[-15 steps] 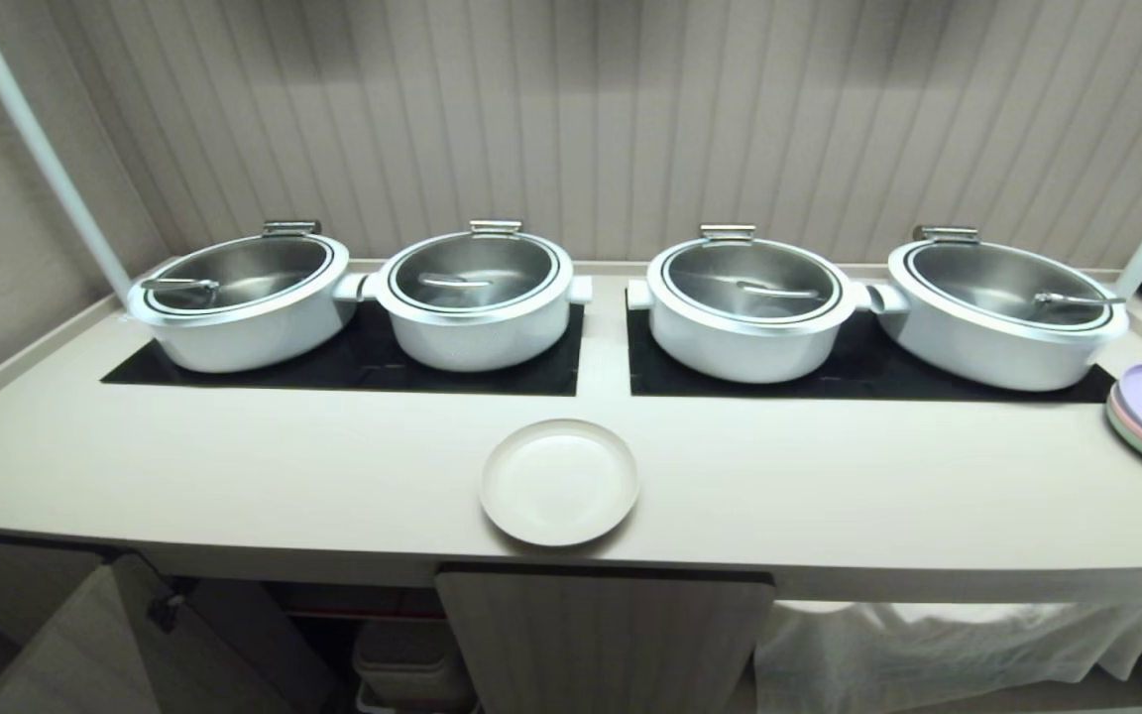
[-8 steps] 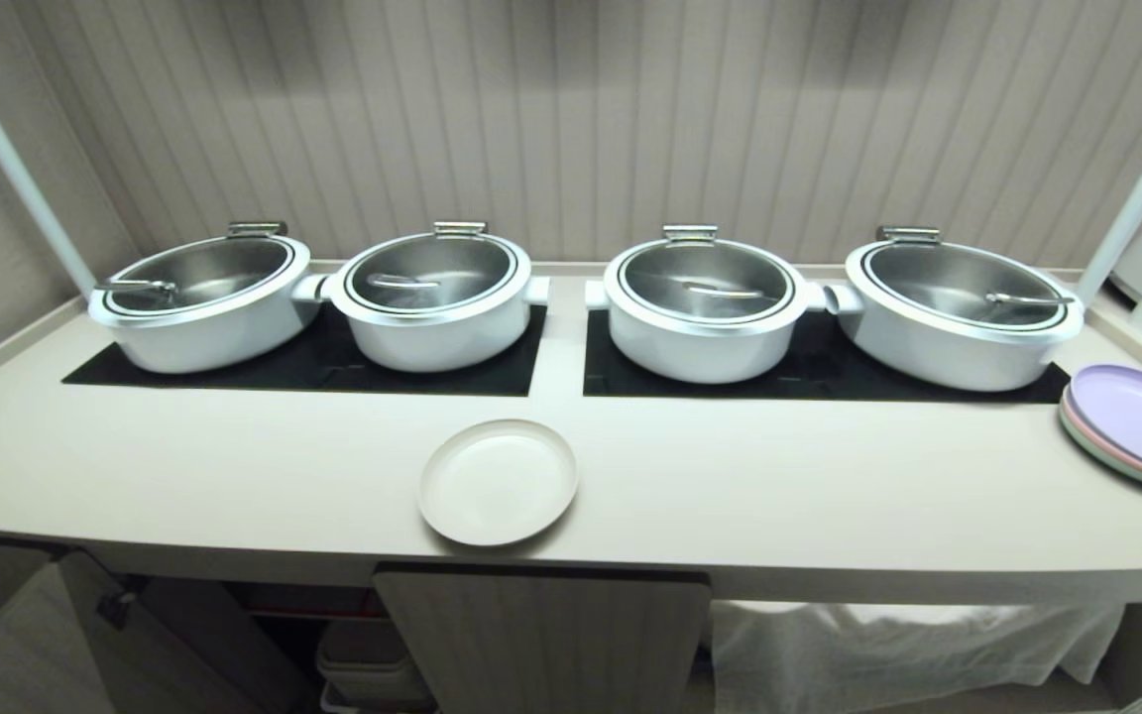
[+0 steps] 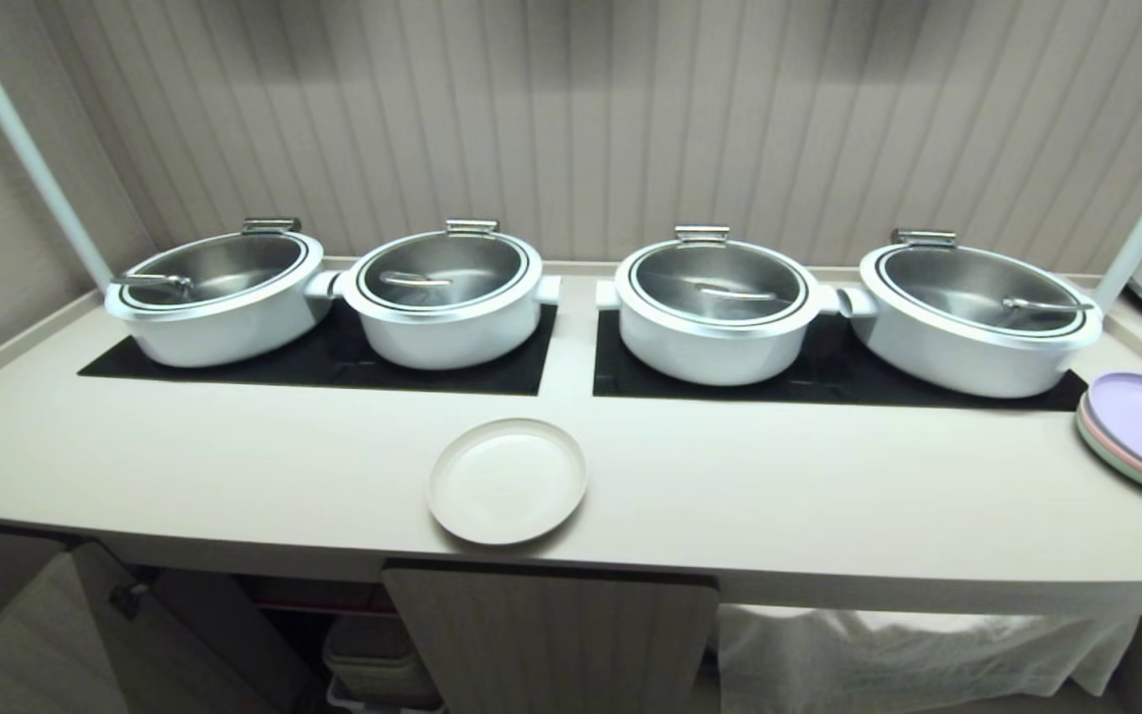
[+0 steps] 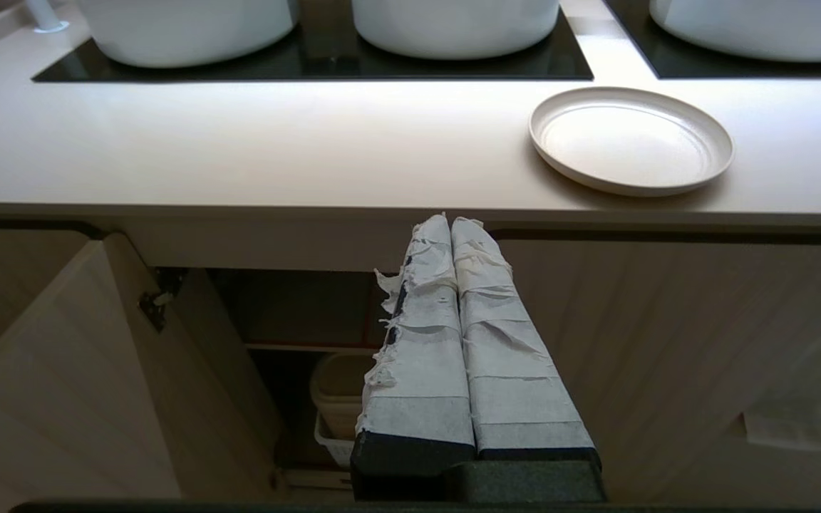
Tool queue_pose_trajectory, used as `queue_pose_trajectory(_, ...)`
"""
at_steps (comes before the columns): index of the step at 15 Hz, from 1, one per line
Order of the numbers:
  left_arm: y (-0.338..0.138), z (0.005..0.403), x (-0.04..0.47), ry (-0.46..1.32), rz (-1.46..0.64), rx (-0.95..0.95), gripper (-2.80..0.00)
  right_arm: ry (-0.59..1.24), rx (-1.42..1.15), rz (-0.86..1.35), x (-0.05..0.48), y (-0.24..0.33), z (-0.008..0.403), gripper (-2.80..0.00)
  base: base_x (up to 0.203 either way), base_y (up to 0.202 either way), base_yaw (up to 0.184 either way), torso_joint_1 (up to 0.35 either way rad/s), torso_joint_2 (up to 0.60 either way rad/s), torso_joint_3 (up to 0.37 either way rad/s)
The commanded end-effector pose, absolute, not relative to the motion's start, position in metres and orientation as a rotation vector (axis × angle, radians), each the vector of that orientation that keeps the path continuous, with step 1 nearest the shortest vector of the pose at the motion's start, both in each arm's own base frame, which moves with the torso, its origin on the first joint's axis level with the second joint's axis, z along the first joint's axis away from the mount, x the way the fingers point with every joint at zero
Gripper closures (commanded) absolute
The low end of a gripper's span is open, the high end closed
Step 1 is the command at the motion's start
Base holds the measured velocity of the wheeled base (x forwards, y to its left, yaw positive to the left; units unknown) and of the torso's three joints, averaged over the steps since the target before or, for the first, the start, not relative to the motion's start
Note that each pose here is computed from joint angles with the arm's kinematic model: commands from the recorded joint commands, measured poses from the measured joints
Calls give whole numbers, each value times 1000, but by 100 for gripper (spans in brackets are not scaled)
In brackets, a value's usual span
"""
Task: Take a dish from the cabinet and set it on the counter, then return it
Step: Pick up the plate from the table
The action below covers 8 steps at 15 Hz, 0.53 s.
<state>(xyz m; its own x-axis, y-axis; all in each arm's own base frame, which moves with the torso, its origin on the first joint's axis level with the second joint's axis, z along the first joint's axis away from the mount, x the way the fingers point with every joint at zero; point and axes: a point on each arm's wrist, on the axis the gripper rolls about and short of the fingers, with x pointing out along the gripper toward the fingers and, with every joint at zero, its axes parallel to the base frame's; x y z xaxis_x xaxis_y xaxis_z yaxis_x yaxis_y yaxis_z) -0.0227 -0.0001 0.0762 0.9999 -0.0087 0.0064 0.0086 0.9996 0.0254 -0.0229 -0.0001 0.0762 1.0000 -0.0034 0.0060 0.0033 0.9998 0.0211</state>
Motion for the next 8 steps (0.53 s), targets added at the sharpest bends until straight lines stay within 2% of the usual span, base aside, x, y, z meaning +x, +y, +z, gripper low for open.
queue_pose_trajectory(1, 0, 76, -23, -6, -9, 25, 0, -5, 21, -3, -23, 0, 76, 0, 0, 0, 0, 0, 0, 0)
queue_pose_trajectory(8, -1, 76, -24, 20, -26, 26, 0, -6, 21, -5, -23, 0, 76, 0, 0, 0, 0, 0, 0, 0)
